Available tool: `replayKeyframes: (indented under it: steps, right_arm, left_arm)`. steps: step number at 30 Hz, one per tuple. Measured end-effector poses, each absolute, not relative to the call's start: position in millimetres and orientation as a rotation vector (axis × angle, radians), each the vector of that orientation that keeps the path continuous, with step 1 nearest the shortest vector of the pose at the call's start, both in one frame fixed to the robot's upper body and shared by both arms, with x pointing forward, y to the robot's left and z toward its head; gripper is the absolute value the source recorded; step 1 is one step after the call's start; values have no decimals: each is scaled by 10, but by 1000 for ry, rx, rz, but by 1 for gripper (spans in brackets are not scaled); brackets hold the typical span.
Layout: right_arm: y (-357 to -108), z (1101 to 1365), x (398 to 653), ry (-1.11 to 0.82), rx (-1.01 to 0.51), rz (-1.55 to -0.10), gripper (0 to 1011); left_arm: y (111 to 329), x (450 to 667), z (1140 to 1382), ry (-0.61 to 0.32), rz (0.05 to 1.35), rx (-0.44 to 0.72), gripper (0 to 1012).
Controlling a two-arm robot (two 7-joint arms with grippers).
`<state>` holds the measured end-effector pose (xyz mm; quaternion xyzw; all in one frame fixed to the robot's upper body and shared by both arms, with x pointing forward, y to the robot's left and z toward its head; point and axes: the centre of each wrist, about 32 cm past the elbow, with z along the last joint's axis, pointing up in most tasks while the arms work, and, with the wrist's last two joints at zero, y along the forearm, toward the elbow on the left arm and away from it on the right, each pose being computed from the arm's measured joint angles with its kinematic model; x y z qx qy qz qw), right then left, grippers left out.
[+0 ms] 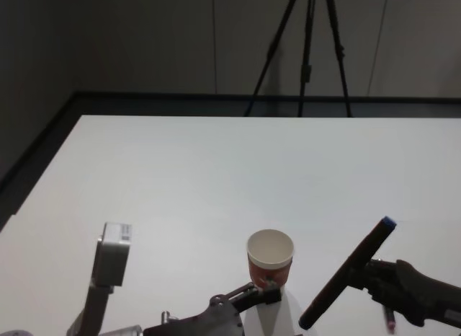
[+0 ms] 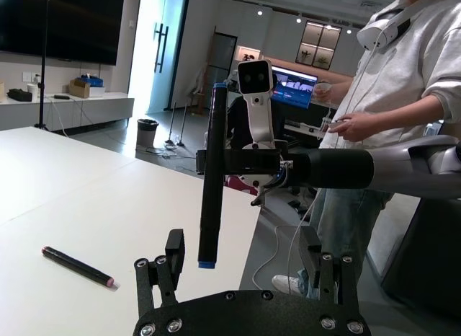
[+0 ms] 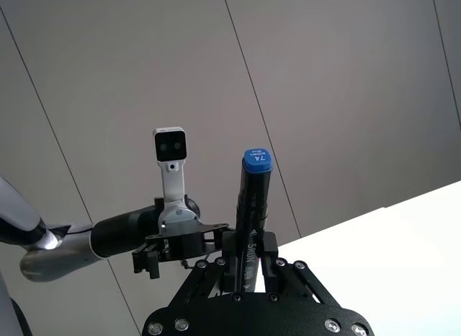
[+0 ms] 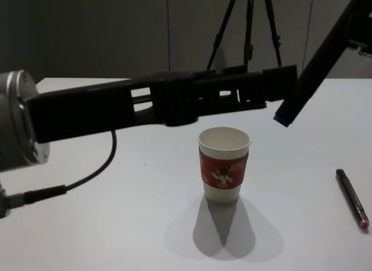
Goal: Place the pen into the pen holder.
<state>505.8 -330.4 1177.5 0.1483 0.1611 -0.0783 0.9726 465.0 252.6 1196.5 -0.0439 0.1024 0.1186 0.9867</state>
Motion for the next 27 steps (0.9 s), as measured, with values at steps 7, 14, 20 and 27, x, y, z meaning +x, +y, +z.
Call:
replayKeyframes:
  steps: [7, 14, 20, 27]
  right_arm:
    - [-3406, 11791, 5054, 305, 286, -210, 209]
    - [-3457, 11804, 5047, 288, 267, -261, 209]
    - [-3474, 11821, 5045, 268, 237, -335, 209]
    - [-3445, 11865, 5048, 232, 190, -427, 209]
  left_arm:
    - [2526, 4649, 11966, 206, 238, -88, 1002]
    - [2526, 4649, 11966, 206, 238, -88, 1001]
    - [2526, 4649, 11966, 206, 238, -88, 1001]
    - [2526, 4649, 11966, 206, 238, -88, 1001]
